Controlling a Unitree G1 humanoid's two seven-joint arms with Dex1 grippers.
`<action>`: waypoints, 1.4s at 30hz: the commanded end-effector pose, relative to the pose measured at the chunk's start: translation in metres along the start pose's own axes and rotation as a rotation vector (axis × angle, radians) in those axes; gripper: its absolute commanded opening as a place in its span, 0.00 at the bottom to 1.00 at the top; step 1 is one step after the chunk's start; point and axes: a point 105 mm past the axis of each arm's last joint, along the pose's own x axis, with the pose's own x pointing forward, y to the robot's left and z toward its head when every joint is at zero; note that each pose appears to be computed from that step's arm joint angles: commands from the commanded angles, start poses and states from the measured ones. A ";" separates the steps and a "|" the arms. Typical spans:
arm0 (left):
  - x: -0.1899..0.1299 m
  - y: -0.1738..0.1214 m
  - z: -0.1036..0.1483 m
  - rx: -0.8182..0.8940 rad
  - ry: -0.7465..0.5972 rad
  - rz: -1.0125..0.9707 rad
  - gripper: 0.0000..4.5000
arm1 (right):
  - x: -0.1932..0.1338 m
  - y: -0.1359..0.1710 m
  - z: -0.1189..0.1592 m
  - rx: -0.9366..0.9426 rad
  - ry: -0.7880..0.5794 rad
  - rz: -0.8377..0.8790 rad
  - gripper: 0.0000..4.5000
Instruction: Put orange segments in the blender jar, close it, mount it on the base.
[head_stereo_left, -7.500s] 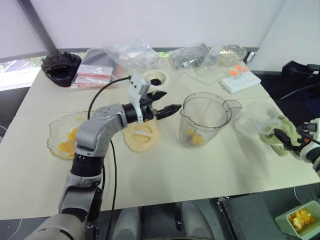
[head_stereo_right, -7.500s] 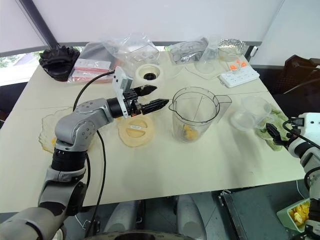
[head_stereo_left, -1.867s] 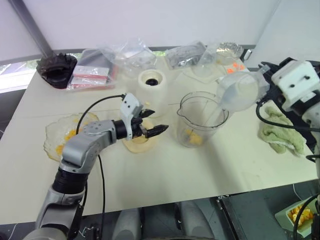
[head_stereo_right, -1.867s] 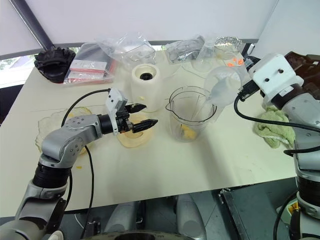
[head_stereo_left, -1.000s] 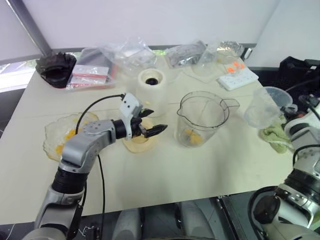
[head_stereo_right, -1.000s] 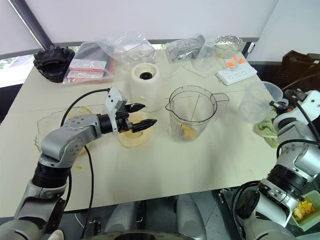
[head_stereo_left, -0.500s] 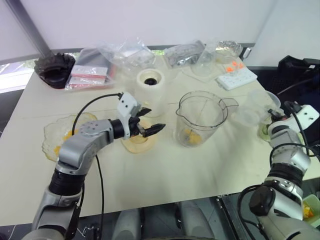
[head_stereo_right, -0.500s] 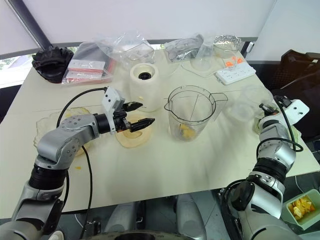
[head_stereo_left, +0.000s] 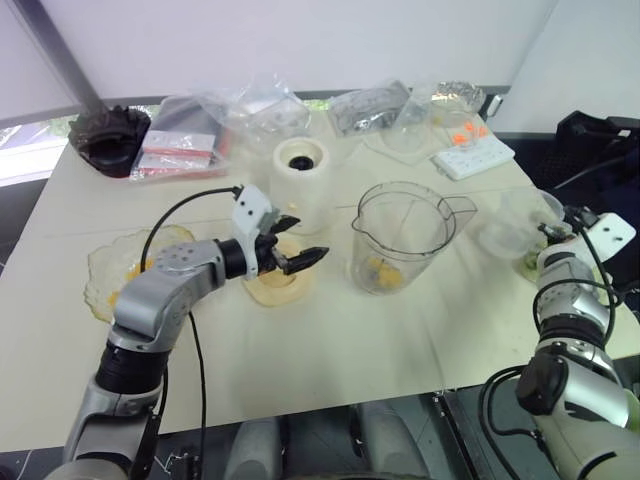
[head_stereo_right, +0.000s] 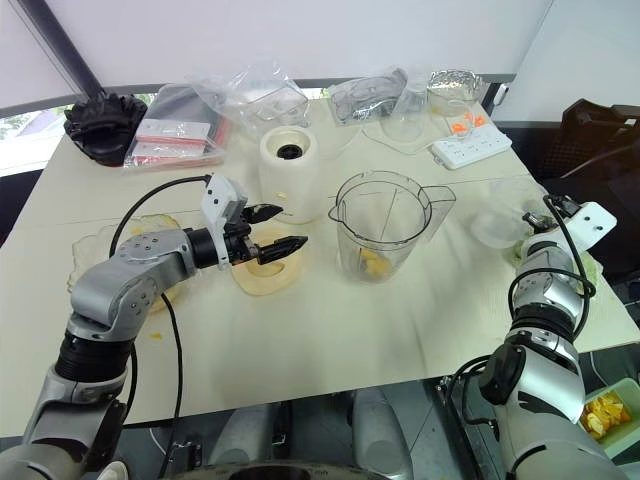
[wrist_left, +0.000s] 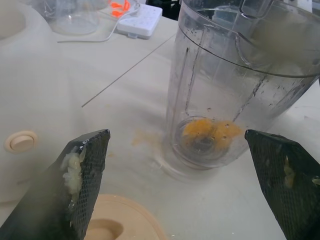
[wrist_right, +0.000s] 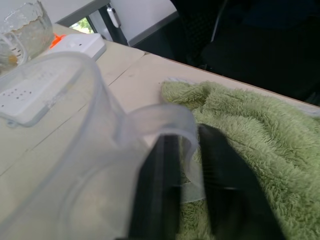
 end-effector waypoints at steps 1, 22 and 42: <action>-0.002 -0.002 0.010 0.028 -0.030 -0.006 1.00 | -0.001 -0.006 0.014 -0.015 -0.046 -0.013 0.50; 0.001 0.004 0.012 0.041 -0.024 -0.018 1.00 | -0.061 -0.038 0.039 -0.168 0.008 -0.114 0.98; -0.008 0.027 0.006 0.087 0.062 -0.009 1.00 | -0.129 0.002 0.077 -0.576 0.079 0.359 0.98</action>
